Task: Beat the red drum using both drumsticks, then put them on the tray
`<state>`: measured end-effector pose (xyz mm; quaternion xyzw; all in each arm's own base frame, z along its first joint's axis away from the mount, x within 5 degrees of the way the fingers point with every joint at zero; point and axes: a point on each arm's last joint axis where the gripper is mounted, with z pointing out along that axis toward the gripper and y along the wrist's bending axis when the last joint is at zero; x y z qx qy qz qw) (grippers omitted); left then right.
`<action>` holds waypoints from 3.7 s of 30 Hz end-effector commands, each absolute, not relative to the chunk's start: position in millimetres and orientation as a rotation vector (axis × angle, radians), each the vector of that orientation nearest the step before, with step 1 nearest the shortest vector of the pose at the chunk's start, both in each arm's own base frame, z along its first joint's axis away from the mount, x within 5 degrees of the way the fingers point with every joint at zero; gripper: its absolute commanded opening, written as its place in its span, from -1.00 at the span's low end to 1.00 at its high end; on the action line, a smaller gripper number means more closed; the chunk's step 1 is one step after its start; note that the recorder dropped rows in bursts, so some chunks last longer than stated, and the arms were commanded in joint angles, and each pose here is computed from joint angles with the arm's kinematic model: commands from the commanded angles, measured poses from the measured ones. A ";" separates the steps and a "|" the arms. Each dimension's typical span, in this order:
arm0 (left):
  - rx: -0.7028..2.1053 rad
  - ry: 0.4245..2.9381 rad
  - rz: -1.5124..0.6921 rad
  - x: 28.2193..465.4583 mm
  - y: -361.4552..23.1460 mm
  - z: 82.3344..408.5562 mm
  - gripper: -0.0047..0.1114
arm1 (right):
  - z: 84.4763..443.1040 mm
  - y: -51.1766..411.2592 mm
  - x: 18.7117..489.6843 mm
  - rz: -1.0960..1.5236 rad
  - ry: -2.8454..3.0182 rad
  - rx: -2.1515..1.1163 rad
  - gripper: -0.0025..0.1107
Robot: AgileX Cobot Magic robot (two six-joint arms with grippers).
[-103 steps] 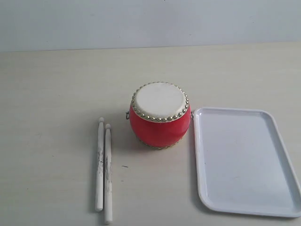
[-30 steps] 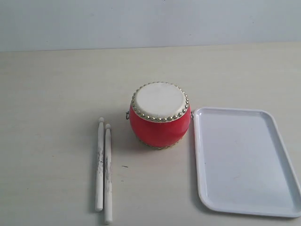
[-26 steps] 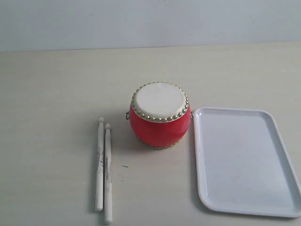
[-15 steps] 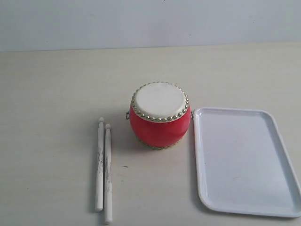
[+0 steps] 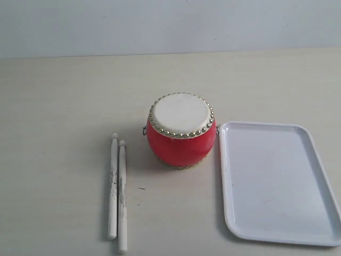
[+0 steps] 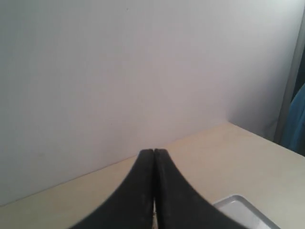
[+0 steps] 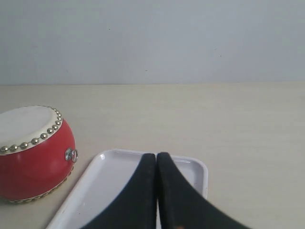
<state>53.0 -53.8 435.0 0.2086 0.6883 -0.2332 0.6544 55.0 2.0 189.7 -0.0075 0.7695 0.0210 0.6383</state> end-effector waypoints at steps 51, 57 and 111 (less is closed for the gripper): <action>0.473 2.566 -0.063 233.5 -194.2 264.6 -0.92 | 189.3 1.8 55.0 0.044 1.747 -0.015 -0.96; 0.483 2.629 -0.021 234.7 -195.0 237.4 -0.91 | 189.3 1.8 55.0 0.044 1.747 -0.015 -0.96; 0.270 2.717 -0.353 208.6 -181.5 119.0 -0.29 | 189.3 1.8 55.0 0.044 1.747 -0.015 -0.96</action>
